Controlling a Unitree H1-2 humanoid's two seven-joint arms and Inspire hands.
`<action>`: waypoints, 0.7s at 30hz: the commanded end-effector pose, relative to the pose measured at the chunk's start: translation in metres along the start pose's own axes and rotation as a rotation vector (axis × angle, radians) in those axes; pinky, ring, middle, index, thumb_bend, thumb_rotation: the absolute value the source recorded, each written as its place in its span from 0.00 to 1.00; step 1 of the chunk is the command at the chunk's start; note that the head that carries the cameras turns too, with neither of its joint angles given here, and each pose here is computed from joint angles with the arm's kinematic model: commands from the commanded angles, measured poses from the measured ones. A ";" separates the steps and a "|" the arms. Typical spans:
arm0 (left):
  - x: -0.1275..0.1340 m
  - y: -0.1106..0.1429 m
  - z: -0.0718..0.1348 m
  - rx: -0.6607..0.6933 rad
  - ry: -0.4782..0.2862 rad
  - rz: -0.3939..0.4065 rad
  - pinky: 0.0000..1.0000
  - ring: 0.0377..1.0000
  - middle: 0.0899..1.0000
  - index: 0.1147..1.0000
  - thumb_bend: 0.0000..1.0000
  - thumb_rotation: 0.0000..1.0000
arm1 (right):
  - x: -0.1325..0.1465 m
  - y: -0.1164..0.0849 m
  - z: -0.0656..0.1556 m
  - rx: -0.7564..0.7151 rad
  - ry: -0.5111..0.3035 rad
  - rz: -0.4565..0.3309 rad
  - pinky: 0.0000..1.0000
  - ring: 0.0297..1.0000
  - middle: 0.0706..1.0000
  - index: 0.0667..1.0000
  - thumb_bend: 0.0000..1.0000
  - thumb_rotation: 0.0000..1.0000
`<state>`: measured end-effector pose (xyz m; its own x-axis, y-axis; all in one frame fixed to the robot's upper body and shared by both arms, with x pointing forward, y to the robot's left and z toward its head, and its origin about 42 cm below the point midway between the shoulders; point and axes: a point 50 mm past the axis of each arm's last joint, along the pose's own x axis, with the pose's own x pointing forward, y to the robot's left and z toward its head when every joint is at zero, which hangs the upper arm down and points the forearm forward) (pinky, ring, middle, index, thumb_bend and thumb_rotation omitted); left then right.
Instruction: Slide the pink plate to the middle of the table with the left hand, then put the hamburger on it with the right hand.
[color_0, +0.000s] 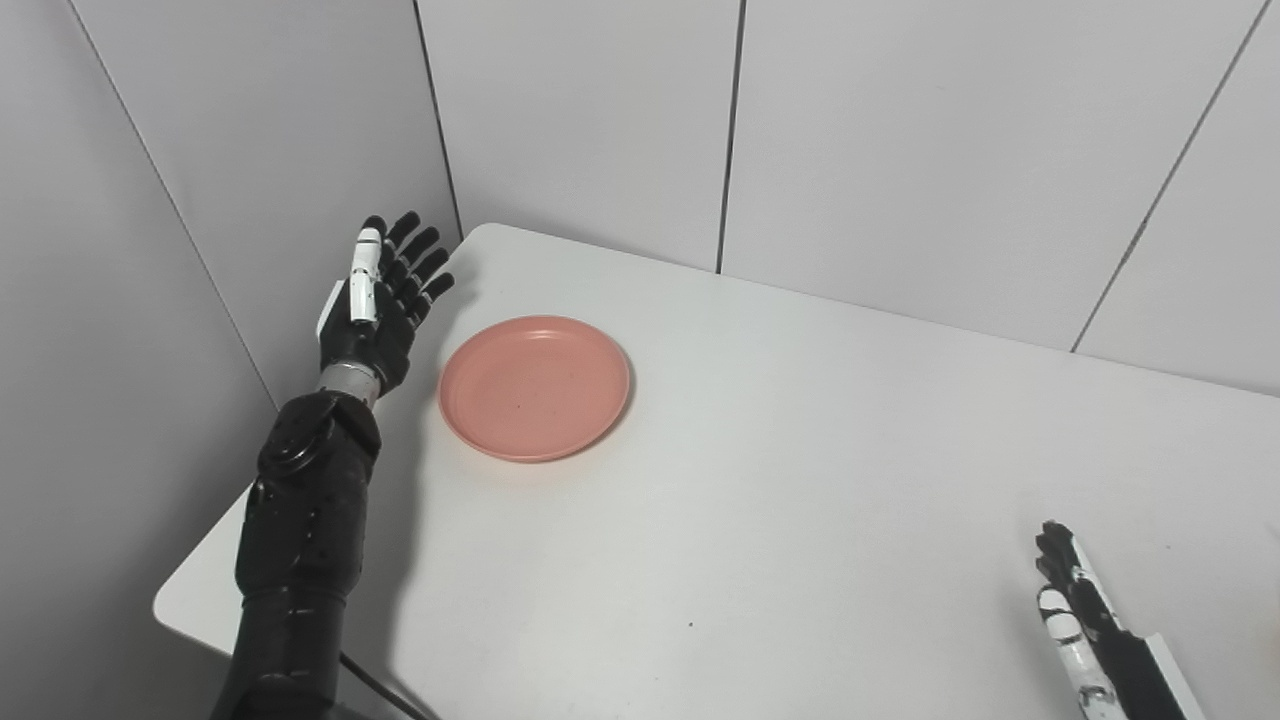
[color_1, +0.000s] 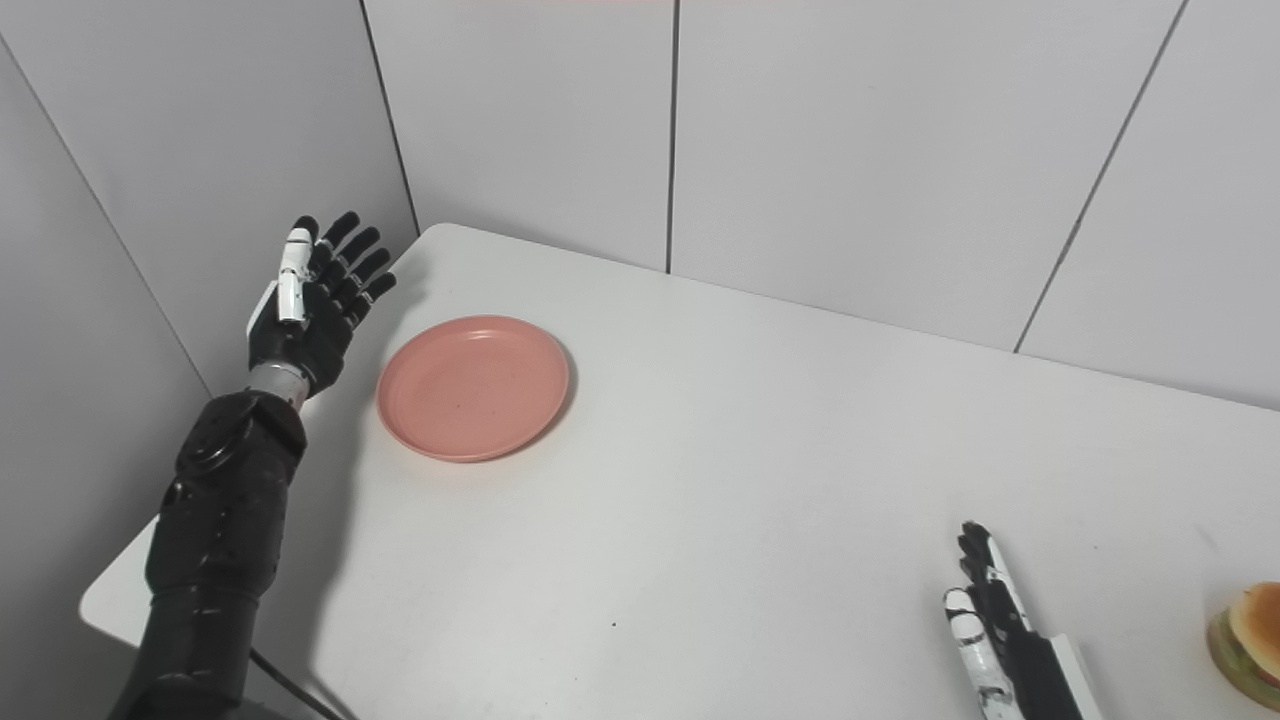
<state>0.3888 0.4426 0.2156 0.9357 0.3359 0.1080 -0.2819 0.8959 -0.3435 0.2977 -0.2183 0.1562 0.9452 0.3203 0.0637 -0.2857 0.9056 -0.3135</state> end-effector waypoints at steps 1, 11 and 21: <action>0.009 0.005 0.019 0.014 -0.074 -0.015 0.91 0.90 0.90 0.89 0.38 1.00 | -0.001 -0.005 0.007 -0.006 -0.023 -0.004 1.00 1.00 1.00 1.00 0.00 1.00; 0.009 0.015 -0.002 0.011 -0.022 -0.030 0.95 0.92 0.92 0.91 0.40 1.00 | -0.001 -0.006 0.009 -0.003 -0.020 -0.003 1.00 1.00 0.99 1.00 0.00 1.00; 0.002 0.016 -0.026 0.024 0.016 -0.021 0.92 0.90 0.90 0.89 0.41 1.00 | -0.001 -0.006 0.010 0.014 -0.026 0.001 1.00 1.00 1.00 1.00 0.00 1.00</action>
<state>0.3888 0.4483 0.1721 0.9495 0.3111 0.0408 -0.2784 0.8952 -0.3480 0.2975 -0.2202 0.1574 0.9444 0.3233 0.0602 -0.2918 0.9082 -0.3001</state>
